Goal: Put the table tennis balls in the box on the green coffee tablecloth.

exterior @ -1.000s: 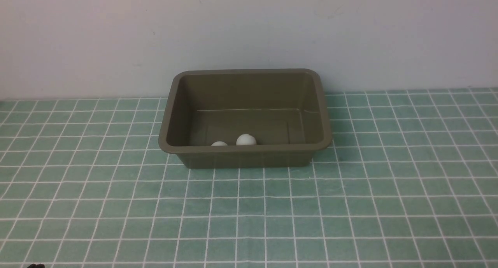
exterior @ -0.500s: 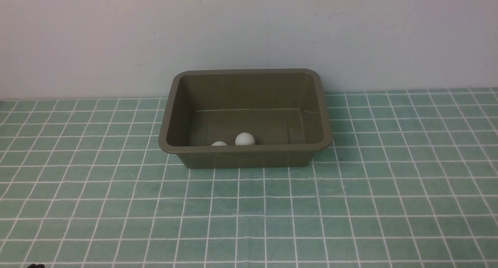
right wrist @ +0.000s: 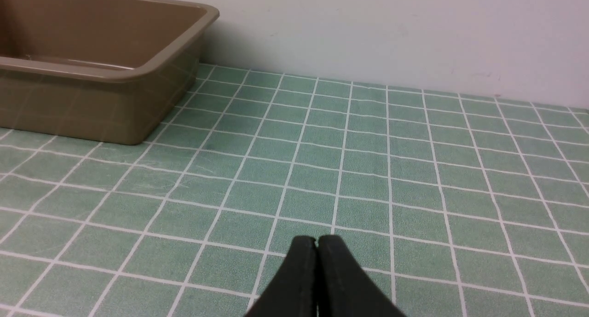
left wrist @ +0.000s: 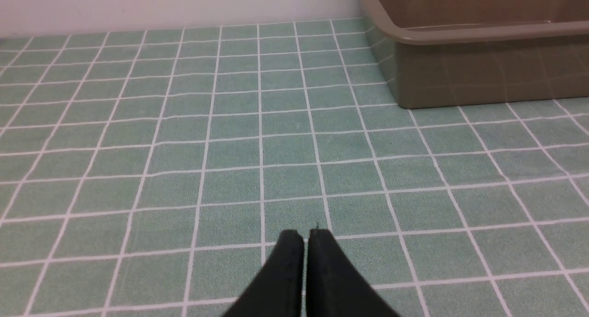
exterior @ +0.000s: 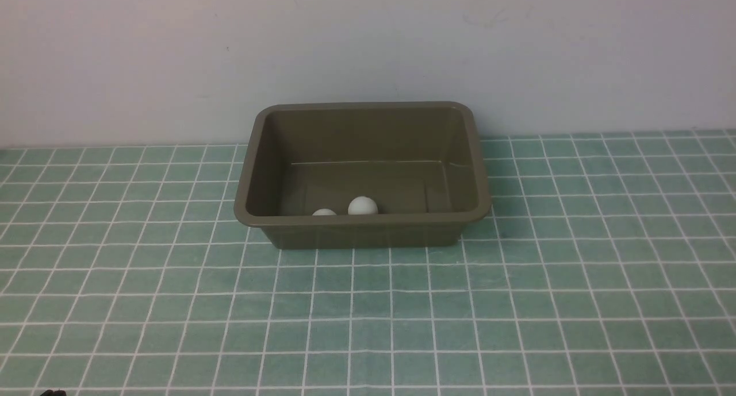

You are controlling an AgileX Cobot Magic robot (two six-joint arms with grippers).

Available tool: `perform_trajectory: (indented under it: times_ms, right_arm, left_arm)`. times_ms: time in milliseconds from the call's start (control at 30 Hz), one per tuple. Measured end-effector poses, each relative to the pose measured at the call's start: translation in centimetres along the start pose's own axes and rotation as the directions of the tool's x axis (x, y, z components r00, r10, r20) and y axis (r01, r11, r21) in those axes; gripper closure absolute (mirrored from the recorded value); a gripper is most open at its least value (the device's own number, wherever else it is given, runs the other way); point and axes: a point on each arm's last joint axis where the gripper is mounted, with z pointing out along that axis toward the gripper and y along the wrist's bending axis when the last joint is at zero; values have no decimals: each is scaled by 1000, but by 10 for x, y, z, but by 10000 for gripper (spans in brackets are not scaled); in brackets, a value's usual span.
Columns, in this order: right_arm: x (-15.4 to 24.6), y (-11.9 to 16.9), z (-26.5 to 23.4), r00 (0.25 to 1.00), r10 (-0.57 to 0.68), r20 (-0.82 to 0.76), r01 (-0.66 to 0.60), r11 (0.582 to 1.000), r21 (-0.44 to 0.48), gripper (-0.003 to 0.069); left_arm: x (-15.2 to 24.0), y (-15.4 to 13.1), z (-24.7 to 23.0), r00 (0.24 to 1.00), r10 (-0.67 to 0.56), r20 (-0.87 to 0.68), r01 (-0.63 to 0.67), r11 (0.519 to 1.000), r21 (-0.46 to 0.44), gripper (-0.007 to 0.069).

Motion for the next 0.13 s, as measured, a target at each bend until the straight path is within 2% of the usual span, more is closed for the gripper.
perform_trajectory:
  times_ms: [133]
  right_arm:
    - [0, 0, 0, 1000, 0, 0, 0, 1000, 0, 676]
  left_arm:
    - [0, 0, 0, 1000, 0, 0, 0, 1000, 0, 629]
